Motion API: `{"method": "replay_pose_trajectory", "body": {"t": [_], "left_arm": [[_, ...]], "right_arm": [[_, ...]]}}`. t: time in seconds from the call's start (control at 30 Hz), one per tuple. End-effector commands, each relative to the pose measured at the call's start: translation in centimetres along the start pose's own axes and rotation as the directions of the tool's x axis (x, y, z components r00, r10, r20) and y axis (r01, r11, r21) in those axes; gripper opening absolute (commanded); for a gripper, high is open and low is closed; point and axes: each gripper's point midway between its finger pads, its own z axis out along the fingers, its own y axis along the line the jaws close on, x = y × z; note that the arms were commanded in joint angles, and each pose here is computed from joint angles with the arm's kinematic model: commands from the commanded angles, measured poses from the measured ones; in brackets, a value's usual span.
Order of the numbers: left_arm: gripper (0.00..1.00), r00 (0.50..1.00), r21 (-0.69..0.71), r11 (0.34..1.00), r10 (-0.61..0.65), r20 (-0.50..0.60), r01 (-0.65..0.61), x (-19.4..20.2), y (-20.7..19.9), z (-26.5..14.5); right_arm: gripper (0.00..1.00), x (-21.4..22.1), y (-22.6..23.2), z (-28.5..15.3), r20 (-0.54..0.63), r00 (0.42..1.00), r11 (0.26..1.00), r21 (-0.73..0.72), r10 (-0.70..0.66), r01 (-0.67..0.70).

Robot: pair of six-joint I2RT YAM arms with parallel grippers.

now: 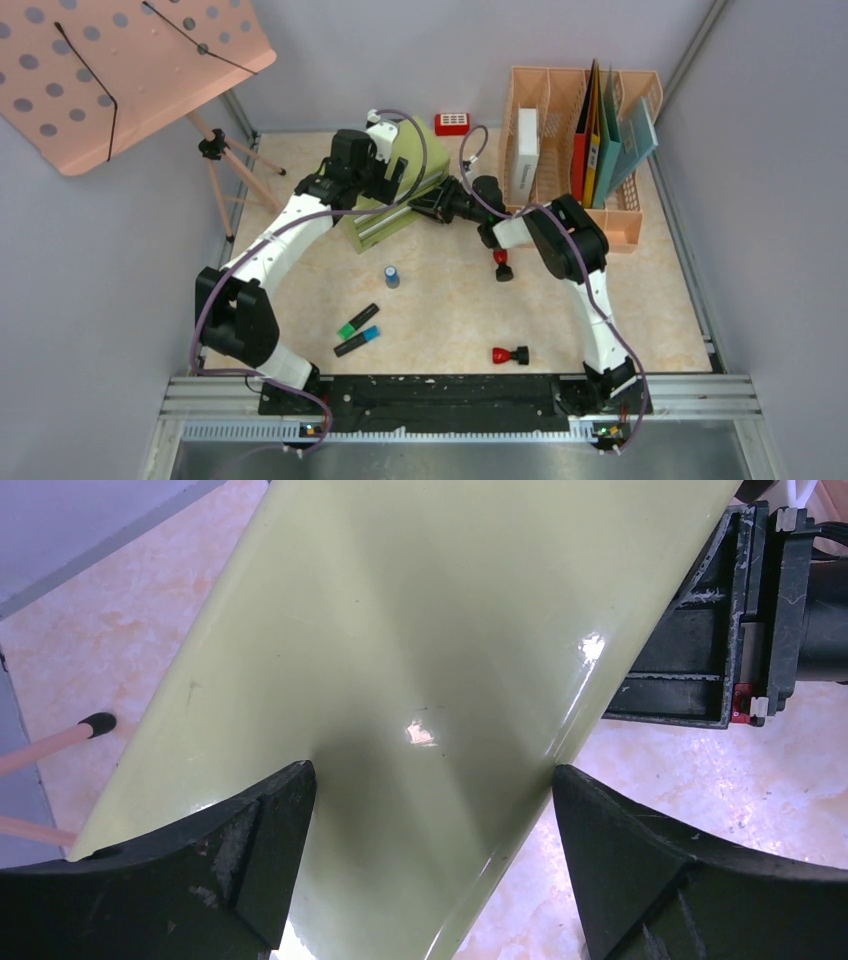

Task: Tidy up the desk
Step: Open the drawer in the storage box.

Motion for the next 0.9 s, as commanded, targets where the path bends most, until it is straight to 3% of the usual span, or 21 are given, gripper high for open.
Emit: {"method": "replay_pose_trajectory", "body": {"t": [0.0,0.23,0.33,0.87], "left_arm": [[0.93,0.94,0.075,0.995,-0.035,-0.339,0.064,10.1,-2.4,0.4],[0.92,0.939,0.076,0.995,-0.038,-0.341,0.068,10.1,-2.4,0.5],[0.92,0.939,0.077,0.995,-0.038,-0.342,0.068,10.1,-2.5,0.5],[0.92,0.939,0.07,0.995,-0.044,-0.341,0.072,10.1,-2.4,0.5]], "right_arm": [[0.29,0.8,0.8,1.2,-0.016,0.999,0.999,-0.035,-0.036,0.036],[0.14,1.0,0.7,1.0,-0.014,1.0,0.999,-0.032,-0.007,0.007],[0.0,1.1,0.9,0.8,-0.012,1.0,0.999,-0.037,-0.001,0.001],[0.0,1.5,1.7,-0.4,-0.021,1.0,1.0,-0.018,0.009,-0.009]]}}
